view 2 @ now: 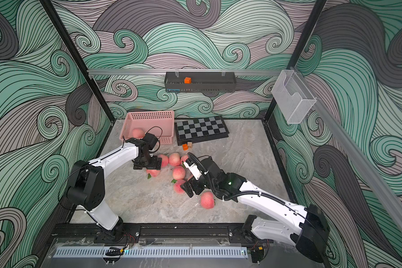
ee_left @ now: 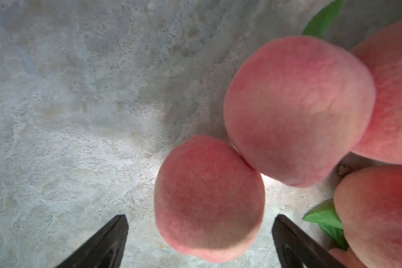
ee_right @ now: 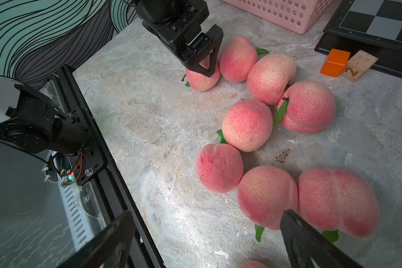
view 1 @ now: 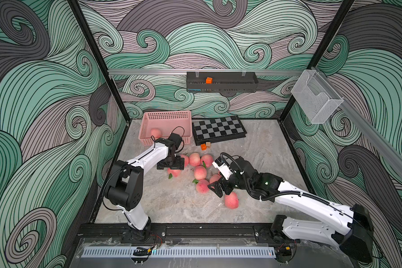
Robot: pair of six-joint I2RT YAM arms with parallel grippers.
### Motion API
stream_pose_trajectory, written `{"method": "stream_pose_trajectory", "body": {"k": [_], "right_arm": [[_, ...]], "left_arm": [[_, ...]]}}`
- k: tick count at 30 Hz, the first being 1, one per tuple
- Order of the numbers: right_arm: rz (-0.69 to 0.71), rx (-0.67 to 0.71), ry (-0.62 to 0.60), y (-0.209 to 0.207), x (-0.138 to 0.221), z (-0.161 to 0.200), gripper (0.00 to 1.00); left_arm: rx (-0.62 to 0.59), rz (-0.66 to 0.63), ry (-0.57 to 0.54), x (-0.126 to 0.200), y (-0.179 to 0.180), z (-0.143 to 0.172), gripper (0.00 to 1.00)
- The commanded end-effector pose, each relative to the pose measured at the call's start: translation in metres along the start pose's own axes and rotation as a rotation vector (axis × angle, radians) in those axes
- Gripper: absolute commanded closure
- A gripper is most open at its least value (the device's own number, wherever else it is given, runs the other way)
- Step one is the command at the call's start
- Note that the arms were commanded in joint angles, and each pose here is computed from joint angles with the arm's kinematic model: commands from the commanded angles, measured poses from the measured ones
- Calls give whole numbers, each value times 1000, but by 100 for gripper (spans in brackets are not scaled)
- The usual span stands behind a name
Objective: Put the peaches into the basket
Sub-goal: Pick up the peach from the center of the board.
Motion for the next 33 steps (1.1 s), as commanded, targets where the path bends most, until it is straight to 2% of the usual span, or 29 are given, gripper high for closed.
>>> {"method": "stream_pose_trajectory", "body": {"k": [1,7,15,24,29,33], "right_arm": [[-30,6,-28,1,3,-10,1],[-49,-16,-26,-5,0,-13,1],[-161,56,-65,3,0,-21,1],[-171,53,-71,1,0,-25,1],[-161,43,-78,-2,4,-25,1],[-154,37,-93,-4,9,-25,1]], "left_arm": [[14,1,-16,0,-1,-11,1],[21,2,-3,-10,-2,-16,2],[22,10,13,-18,-4,-16,8],[24,12,34,-24,-5,-13,18],[26,8,30,-20,-4,-10,28],[28,3,26,-16,-2,-8,32]]}}
Point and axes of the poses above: each gripper's point midway between its finger pads, its own x axis back along the fingers, its own y axis along the line the jaws close on, z = x × y, the point moved 9 cm from there along x, back along the fingers, and after that the axes turned 7 degrees about -x, right-handed, at the moved point
